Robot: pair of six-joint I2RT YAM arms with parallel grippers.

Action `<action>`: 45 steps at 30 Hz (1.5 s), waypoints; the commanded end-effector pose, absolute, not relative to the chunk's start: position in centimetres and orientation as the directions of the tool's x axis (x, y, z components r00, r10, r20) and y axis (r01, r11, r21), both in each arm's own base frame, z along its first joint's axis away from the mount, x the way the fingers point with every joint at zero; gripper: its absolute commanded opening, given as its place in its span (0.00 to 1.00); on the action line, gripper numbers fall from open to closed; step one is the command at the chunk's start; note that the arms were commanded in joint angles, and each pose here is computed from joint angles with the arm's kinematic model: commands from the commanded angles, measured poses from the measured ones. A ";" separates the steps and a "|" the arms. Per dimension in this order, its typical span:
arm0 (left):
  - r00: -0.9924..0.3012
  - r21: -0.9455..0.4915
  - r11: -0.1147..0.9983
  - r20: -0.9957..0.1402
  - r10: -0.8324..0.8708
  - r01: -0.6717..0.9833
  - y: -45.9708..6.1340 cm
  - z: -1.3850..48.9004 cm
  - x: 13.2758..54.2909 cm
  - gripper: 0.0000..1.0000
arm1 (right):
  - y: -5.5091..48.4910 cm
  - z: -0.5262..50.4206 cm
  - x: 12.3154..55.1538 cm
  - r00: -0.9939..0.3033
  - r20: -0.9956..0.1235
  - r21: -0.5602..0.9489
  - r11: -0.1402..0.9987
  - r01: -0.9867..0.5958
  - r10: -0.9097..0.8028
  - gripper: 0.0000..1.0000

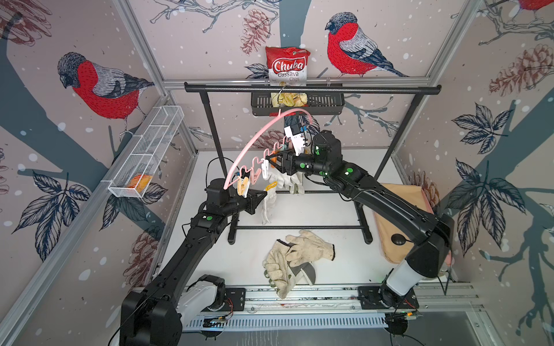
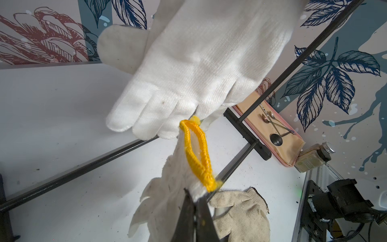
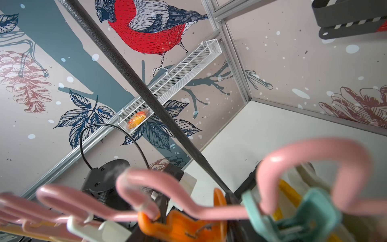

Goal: Clip the gloves onto a hanger to dry
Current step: Open the clamp at the hanger.

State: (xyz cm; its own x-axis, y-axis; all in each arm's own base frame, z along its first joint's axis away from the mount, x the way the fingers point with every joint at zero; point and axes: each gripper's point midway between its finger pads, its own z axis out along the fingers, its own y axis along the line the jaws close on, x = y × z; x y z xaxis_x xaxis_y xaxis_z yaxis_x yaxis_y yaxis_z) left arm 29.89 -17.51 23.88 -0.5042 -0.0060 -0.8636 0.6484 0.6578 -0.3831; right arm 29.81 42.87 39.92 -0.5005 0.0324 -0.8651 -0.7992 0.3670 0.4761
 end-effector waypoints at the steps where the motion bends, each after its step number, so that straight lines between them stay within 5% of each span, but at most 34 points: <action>1: -0.470 -0.363 0.643 -0.883 -0.005 0.675 -17.7 24.9 30.1 0.00 | 43.0 40.5 29.8 -0.474 -0.880 0.453 0.358 -0.817 0.034 0.44; 23: -0.443 -0.353 0.613 -0.897 -0.006 0.707 -18.2 26.4 30.0 0.00 | 41.6 40.4 30.0 -0.471 -0.881 0.453 0.357 -0.817 0.042 0.32; 37: -0.289 -0.242 0.420 -0.956 0.050 0.875 -20.3 31.1 27.7 0.00 | 40.4 42.6 29.9 -0.449 -0.893 0.432 0.359 -0.828 0.039 0.26; 45: -0.244 -0.183 0.399 -0.964 0.108 0.899 -20.4 31.1 27.2 0.00 | 38.6 42.5 30.5 -0.460 -0.887 0.441 0.355 -0.824 0.033 0.26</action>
State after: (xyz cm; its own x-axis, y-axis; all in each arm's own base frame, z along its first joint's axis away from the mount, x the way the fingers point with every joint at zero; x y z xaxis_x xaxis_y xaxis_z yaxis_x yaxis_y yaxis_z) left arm 27.66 -20.27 30.97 -0.2824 0.0833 -0.9557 0.8779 0.4241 -0.2224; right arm 30.79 38.98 41.49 -0.4840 0.0228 -0.8748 -0.8043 0.3822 0.4549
